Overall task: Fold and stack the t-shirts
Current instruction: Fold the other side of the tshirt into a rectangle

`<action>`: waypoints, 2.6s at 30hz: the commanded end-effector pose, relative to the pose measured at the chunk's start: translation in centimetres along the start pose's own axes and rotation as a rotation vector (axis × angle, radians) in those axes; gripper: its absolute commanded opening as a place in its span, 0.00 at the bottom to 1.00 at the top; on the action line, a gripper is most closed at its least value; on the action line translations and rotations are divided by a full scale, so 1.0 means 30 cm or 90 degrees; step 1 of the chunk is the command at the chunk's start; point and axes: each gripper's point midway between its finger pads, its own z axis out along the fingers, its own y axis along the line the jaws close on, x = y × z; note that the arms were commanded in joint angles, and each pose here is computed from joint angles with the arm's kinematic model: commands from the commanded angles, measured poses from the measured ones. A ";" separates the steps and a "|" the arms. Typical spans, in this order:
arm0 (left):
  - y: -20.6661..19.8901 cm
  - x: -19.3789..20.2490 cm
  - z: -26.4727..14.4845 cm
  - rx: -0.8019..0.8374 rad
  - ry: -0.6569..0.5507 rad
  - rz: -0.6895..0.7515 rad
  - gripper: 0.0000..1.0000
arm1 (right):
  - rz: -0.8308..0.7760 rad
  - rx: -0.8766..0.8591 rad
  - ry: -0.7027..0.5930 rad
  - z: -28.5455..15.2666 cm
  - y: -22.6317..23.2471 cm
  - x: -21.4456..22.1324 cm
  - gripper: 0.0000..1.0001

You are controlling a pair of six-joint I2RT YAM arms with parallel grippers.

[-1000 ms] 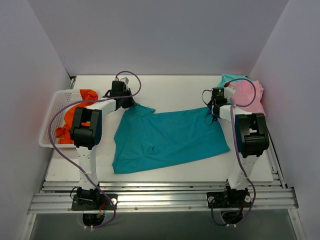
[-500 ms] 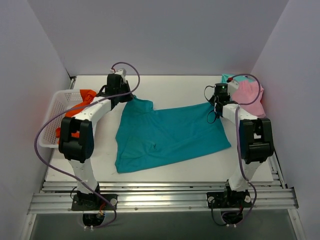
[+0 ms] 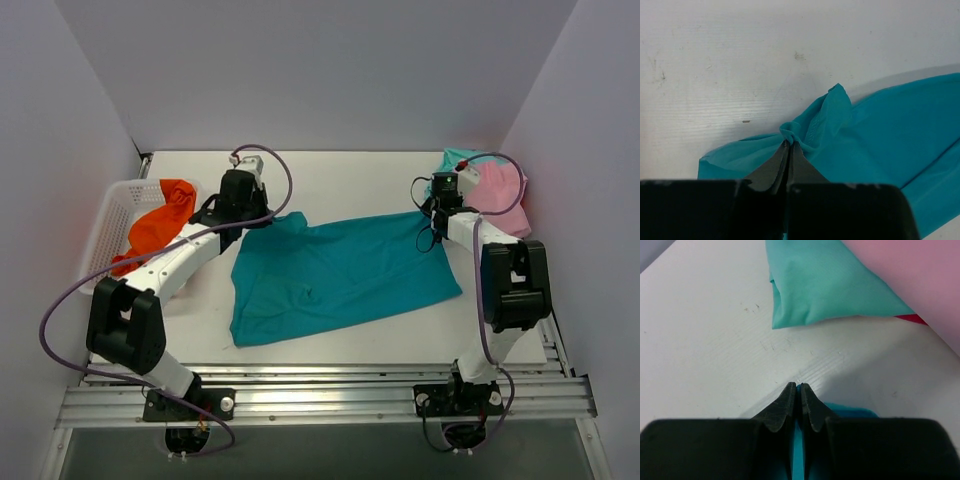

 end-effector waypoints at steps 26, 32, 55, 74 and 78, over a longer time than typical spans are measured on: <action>-0.041 0.557 -0.303 -0.134 -0.042 0.053 0.94 | 0.081 0.130 -0.023 -0.252 -0.338 0.160 1.00; -0.064 0.482 -0.341 -0.153 -0.104 0.018 0.94 | 0.072 0.164 -0.046 -0.282 -0.347 0.087 1.00; -0.170 0.485 -0.054 0.072 -0.083 -0.031 0.35 | 0.080 0.100 -0.082 -0.323 -0.279 0.006 1.00; -0.077 0.505 -0.033 0.026 -0.099 -0.047 0.34 | 0.073 0.111 -0.071 -0.300 -0.296 0.041 1.00; -0.072 0.455 -0.082 0.031 -0.133 -0.051 0.37 | 0.071 0.110 -0.065 -0.288 -0.294 0.052 1.00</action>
